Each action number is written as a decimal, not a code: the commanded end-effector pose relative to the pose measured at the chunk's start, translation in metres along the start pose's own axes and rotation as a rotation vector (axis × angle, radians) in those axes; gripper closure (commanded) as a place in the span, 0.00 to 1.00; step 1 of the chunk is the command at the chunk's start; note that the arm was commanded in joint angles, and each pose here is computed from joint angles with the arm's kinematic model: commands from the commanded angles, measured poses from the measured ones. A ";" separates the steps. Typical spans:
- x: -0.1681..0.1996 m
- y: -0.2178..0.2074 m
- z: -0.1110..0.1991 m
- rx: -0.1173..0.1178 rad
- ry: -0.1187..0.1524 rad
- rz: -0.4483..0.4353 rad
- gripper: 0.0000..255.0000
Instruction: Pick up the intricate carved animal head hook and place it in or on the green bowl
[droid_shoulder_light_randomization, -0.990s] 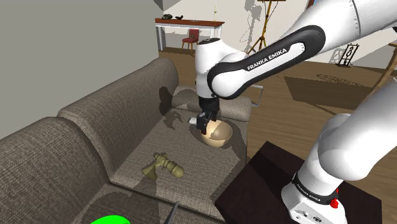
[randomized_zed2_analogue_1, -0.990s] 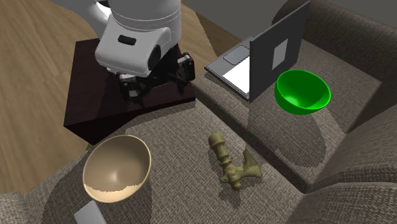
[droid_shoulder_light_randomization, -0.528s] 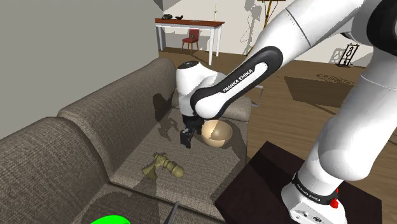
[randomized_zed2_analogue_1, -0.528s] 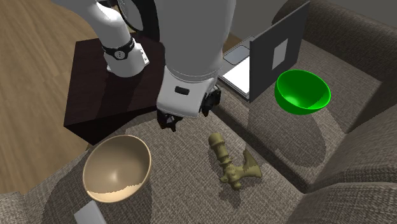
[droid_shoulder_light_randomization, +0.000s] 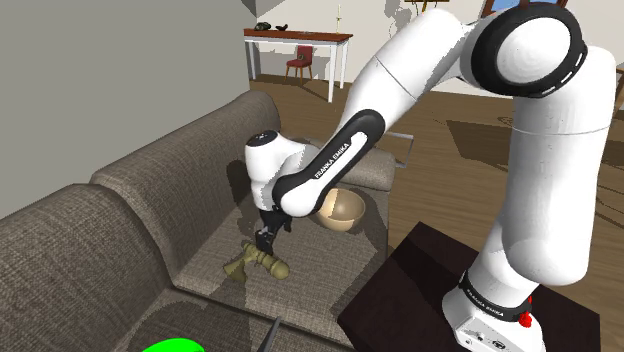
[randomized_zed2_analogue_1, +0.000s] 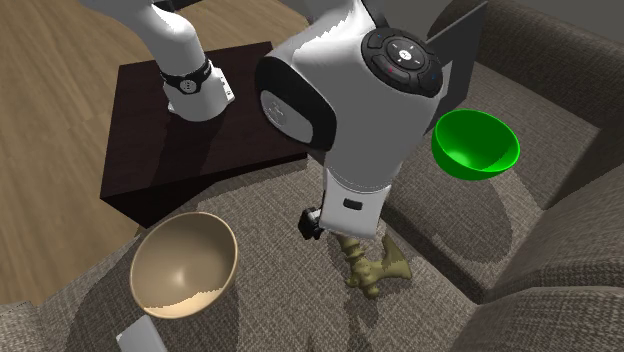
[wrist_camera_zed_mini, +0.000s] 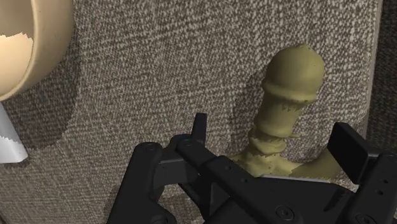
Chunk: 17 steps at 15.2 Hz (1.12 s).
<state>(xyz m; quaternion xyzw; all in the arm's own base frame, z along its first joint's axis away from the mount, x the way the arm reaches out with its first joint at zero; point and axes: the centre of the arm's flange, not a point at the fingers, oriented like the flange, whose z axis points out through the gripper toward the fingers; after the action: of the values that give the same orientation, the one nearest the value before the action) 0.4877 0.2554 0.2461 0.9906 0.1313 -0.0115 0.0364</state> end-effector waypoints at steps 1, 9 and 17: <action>0.016 -0.011 0.017 0.000 0.001 -0.004 0.00; 0.035 -0.027 0.066 0.001 0.003 -0.010 0.00; 0.035 -0.027 0.079 0.001 0.003 -0.010 0.00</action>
<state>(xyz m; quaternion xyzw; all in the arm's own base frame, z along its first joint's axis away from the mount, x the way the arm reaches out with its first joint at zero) 0.5134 0.2850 0.1640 0.9900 0.1363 -0.0102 0.0358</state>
